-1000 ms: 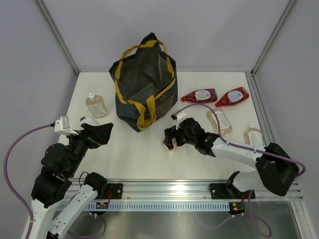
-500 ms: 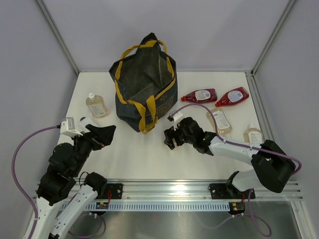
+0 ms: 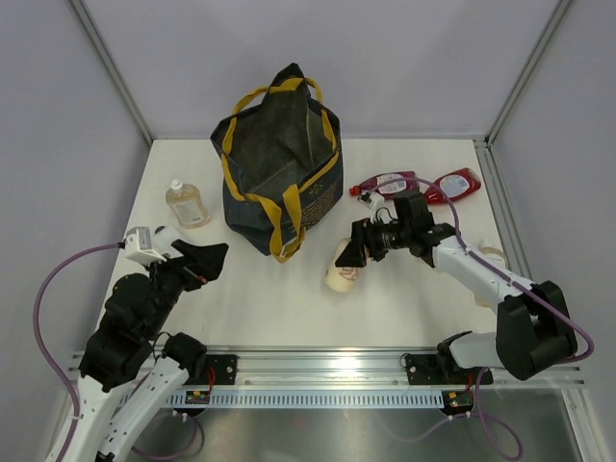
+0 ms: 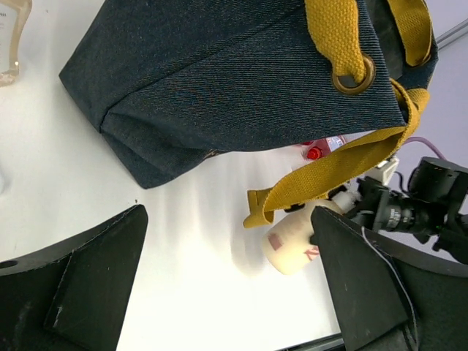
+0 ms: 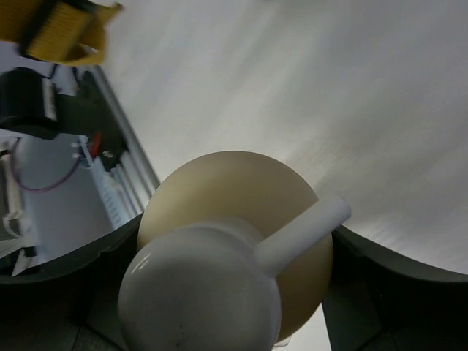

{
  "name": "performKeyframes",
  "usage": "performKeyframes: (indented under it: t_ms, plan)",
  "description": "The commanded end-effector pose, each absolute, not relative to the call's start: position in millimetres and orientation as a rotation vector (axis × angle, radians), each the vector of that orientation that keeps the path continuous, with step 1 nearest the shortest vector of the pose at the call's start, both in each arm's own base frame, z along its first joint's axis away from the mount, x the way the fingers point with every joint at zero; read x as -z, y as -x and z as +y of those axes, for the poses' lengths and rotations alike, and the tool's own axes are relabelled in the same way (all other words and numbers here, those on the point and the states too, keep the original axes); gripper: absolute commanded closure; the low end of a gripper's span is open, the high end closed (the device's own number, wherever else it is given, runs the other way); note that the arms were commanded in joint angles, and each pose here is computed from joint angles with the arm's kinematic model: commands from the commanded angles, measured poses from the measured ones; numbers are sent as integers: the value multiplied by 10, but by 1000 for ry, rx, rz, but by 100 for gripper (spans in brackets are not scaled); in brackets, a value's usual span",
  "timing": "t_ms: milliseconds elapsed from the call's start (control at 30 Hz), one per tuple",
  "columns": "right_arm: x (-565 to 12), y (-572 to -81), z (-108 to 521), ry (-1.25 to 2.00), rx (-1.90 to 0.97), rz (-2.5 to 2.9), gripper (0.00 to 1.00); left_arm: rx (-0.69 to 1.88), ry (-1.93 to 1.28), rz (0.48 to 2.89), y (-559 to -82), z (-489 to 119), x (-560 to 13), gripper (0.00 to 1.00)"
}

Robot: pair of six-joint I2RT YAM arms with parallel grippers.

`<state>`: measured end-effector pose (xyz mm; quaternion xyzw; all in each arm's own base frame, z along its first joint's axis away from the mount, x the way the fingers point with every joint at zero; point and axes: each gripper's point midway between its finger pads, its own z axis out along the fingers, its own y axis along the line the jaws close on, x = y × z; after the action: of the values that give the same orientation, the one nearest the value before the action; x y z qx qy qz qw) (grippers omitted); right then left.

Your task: Place the personal care products into the canvas bag

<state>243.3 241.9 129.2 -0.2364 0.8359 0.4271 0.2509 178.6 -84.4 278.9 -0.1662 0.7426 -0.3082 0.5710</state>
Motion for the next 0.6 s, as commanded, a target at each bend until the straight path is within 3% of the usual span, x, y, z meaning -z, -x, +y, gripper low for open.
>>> performKeyframes:
  t_ms: [0, 333, 533, 567]
  plan:
    - [-2516, -2154, 2639, 767, -1504, 1972, 100, 739, 457, 1708, -1861, -827, -2851, 1]
    - [-4085, -1870, 2603, 769, -1587, 1731, 100, 643, 623, 1700, -1825, -555, -2864, 1]
    - [-5247, -2176, 2780, 755, -1506, 1478, 100, 554, 716, 1704, -1820, -381, -2836, 1]
    - [-5210, -2392, 2891, 737, -1506, 1506, 100, 525, 726, 1726, -1806, -354, -2785, 1]
